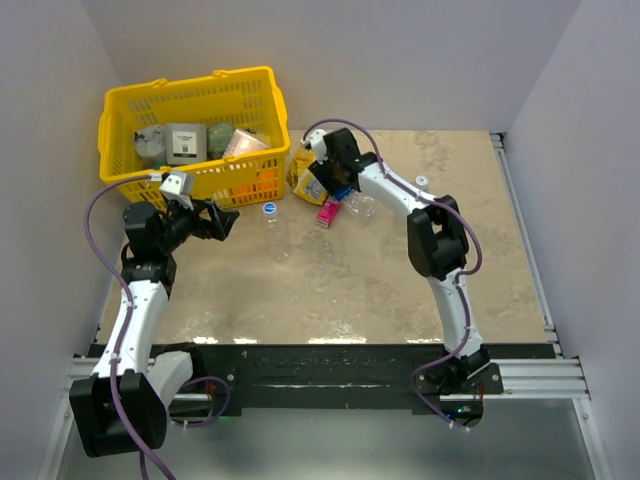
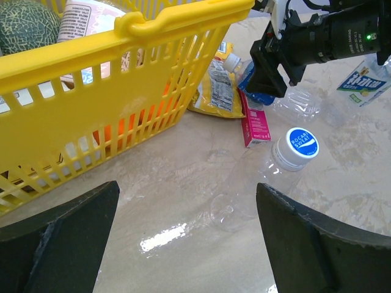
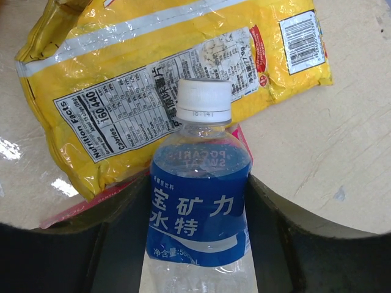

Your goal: Screw on the bottle caps

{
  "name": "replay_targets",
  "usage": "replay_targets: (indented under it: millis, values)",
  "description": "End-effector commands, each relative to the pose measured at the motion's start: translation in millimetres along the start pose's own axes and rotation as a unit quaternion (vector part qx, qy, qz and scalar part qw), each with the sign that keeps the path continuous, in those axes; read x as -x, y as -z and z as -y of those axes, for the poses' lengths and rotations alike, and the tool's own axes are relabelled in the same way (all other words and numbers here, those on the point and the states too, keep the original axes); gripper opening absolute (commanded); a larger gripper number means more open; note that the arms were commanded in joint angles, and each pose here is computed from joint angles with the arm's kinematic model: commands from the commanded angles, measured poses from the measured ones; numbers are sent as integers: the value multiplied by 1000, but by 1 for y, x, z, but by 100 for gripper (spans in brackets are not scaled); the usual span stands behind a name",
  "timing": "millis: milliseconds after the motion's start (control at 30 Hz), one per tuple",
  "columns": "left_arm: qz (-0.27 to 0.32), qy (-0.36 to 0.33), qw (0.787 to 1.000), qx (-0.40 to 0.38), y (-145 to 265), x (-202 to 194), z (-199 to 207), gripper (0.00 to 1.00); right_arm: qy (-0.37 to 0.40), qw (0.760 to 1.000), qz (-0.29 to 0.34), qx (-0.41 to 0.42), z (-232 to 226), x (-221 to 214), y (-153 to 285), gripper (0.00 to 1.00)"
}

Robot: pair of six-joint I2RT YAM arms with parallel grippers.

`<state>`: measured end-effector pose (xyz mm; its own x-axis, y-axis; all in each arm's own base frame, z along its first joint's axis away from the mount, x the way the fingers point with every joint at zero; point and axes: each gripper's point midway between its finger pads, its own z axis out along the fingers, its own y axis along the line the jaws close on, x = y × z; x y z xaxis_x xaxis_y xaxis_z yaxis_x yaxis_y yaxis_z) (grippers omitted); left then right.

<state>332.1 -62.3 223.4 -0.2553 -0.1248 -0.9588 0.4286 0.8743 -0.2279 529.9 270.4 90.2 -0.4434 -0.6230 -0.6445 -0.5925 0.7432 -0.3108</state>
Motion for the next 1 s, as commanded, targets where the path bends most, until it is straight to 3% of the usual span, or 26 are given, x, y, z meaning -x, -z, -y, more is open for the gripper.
replay_targets:
  millis: [0,133,267,400,600,633,800,967]
  values:
    - [27,-13,1000,-9,-1,21,2,100,-9,1000,9,25,-4,7,9,52]
    - [28,-16,999,-12,-1,23,4,99,-10,998,44,48,-6,33,30,44]
    - [33,-33,998,-35,-1,31,11,99,-23,989,119,90,-6,78,84,36]
    - [61,-67,990,-106,1,57,38,99,-20,959,217,183,-29,110,165,28]
    - [92,-105,975,-170,-12,106,83,96,-6,924,319,213,-38,118,241,27]
    - [96,-107,972,-188,-15,111,99,96,1,910,354,218,-39,126,272,27]
    - [139,-57,951,-272,-19,160,138,87,9,889,402,220,-43,125,303,26]
    - [128,-30,939,-319,-27,170,159,87,3,884,408,229,-47,121,308,25]
